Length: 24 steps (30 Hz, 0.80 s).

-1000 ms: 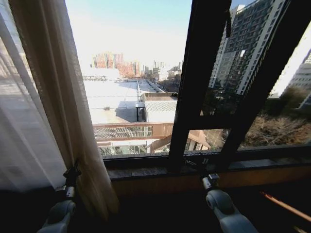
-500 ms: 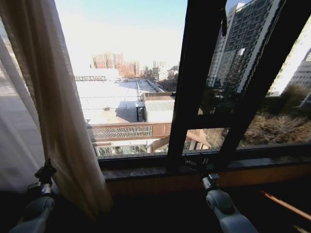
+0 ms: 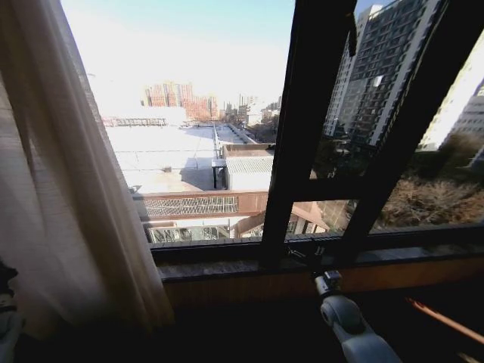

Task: Open the curtains by pulling them apart, changing their state from closed to fully open.

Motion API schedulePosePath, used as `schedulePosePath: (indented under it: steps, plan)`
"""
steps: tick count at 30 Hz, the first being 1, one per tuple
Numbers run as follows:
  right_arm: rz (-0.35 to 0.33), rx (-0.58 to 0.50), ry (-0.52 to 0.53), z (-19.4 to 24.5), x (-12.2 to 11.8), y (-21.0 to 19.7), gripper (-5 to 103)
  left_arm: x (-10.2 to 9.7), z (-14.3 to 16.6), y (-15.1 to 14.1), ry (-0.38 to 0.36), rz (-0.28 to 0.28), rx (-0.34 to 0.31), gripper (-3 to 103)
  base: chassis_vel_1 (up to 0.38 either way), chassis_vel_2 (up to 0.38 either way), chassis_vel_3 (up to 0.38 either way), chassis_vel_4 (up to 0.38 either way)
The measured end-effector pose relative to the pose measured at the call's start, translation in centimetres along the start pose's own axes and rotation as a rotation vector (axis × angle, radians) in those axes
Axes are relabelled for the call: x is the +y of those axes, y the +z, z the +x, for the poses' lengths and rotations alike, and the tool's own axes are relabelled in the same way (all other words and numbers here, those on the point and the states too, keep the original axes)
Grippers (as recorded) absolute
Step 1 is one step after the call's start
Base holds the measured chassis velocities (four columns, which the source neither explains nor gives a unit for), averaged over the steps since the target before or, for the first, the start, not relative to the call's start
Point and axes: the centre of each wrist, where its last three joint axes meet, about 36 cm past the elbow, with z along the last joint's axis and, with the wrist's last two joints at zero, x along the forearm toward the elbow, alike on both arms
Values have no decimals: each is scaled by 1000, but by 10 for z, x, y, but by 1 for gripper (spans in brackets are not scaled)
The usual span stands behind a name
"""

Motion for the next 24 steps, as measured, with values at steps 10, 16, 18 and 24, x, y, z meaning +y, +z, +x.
schedulePosePath:
  steps: [10, 16, 18, 24]
  plan:
    - [0, 0, 0, 0, 0, 0, 100, -112, 90, -25, 223, 118, -47, 0, 0, 0, 0, 0]
    - [0, 0, 0, 0, 0, 0, 100, -163, 140, -28, 311, 169, -14, 0, 0, 0, 0, 0]
    - [0, 0, 0, 0, 0, 0, 100, -167, 144, -28, 317, 171, -13, 0, 0, 0, 0, 0]
    - [0, 0, 0, 0, 0, 0, 100, -177, 153, -18, 319, 147, 13, -2, 0, 0, 0, 0]
